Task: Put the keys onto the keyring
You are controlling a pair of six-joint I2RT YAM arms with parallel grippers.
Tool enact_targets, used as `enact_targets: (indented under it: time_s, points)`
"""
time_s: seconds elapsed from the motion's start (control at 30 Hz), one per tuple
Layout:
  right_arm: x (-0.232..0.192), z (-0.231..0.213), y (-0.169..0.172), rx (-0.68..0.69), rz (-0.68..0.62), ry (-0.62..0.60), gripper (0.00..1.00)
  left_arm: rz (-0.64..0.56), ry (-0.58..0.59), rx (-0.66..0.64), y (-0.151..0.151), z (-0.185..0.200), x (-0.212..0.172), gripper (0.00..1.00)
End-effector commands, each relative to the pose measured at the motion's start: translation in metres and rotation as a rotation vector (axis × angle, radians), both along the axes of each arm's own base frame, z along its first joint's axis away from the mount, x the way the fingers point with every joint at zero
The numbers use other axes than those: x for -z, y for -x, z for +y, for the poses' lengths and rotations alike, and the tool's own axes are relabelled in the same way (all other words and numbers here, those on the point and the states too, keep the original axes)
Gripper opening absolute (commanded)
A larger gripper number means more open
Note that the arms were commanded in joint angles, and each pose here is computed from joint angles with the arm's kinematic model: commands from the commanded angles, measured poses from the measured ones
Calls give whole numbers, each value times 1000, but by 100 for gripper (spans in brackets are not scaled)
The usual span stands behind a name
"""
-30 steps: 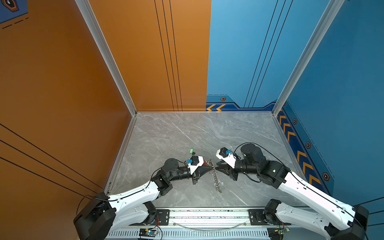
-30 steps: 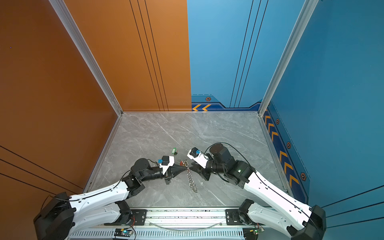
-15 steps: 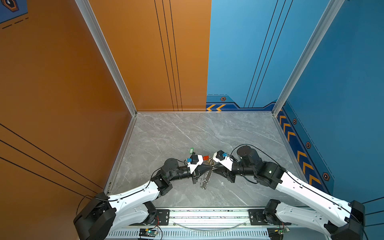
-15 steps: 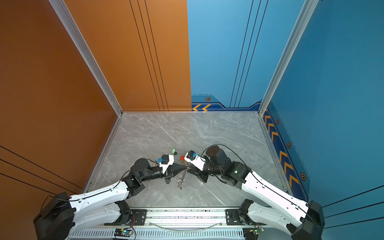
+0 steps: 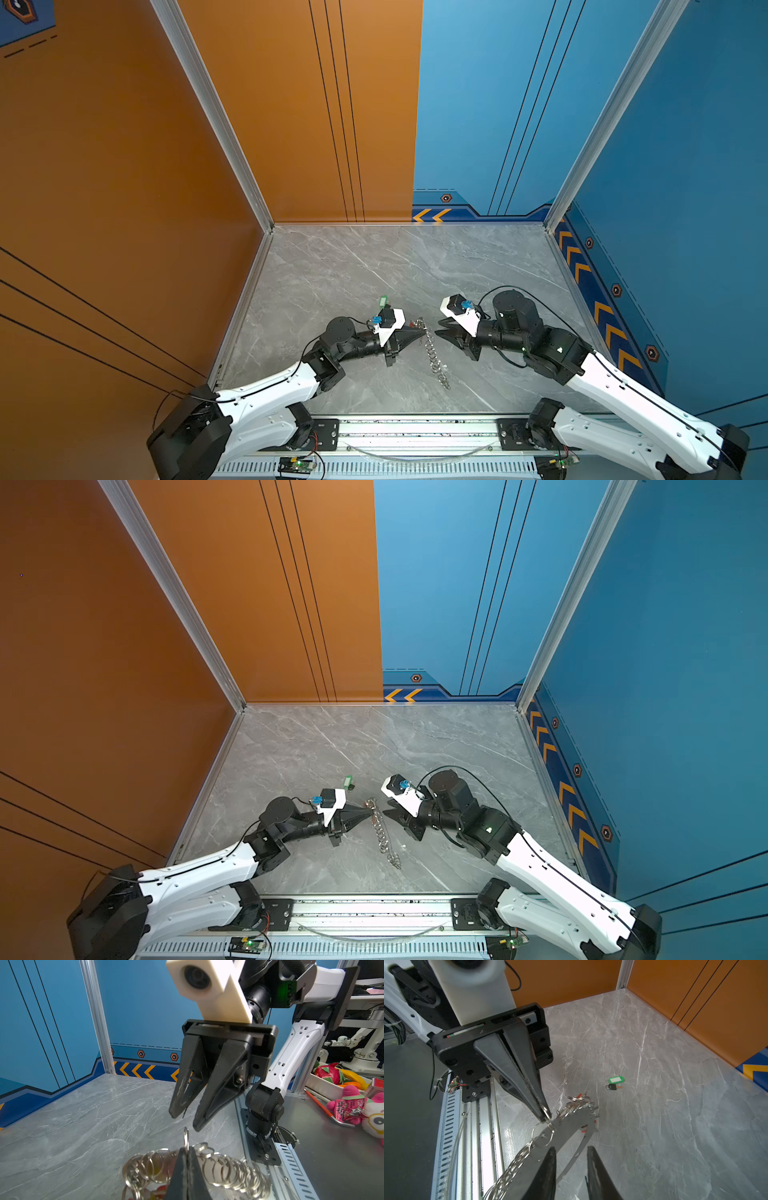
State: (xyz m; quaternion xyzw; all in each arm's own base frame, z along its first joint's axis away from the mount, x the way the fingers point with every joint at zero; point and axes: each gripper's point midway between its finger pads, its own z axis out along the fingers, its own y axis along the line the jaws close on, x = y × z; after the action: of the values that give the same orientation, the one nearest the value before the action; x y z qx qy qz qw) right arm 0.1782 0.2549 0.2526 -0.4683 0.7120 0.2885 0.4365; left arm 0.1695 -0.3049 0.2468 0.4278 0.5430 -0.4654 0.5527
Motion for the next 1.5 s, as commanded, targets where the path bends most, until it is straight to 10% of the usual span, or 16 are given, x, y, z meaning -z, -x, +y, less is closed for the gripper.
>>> enact_targets:
  time_s: [0.0, 0.9, 1.47]
  points:
    - [-6, 5, 10, -66, 8, -41, 24, -51, 67, 51, 9, 0, -23, 0]
    - [-3, 27, 21, -178, 54, -56, 7, -30, 67, 125, 18, -7, -24, 0]
    - [-2, 15, 17, -126, -64, 241, 0, -10, 36, 34, 1, -3, -6, 20]
